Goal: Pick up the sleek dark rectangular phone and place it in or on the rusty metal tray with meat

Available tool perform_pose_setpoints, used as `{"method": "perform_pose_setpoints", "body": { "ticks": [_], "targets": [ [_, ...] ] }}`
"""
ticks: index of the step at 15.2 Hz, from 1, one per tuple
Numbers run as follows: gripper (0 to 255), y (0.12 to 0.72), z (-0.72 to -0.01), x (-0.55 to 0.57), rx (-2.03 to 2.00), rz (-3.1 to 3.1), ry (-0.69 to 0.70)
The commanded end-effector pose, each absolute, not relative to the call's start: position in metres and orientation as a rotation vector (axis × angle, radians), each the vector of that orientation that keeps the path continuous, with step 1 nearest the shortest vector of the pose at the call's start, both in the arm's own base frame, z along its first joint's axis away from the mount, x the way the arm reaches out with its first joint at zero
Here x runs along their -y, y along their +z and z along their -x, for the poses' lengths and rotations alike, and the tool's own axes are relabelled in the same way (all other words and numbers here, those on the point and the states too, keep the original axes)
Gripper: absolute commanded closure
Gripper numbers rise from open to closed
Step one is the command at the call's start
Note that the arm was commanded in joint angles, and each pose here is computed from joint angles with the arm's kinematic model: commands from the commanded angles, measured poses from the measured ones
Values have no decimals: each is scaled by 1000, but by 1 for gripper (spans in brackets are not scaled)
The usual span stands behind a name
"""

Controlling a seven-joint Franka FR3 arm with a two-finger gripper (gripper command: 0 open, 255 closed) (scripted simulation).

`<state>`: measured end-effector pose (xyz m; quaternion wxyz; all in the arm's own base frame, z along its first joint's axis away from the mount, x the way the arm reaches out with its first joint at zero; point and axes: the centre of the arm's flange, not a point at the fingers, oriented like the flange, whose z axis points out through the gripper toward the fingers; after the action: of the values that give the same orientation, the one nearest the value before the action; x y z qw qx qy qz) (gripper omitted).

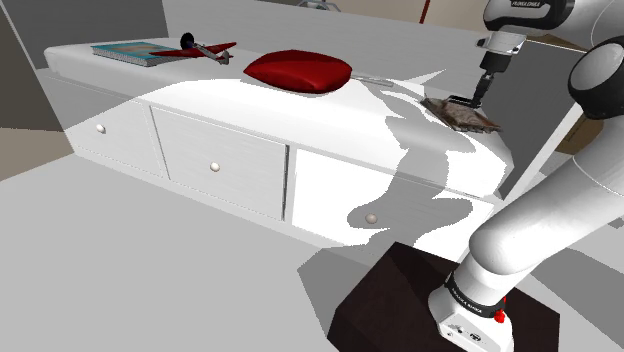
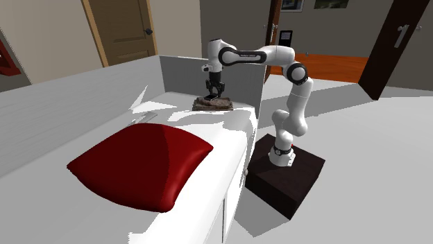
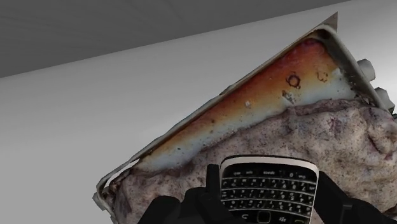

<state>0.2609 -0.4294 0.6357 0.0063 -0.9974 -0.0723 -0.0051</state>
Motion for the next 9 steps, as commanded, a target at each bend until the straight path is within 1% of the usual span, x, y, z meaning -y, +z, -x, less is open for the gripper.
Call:
{"method": "perform_pose_setpoints", "body": {
  "ticks": [1,2,7,9],
  "targets": [
    [255,635,-261,430,226,3121,-15],
    [0,635,-261,429,226,3121,-15],
    [0,635,-261,429,226,3121,-15],
    [0,662,-261,430,226,3121,-15]
  ]
}}
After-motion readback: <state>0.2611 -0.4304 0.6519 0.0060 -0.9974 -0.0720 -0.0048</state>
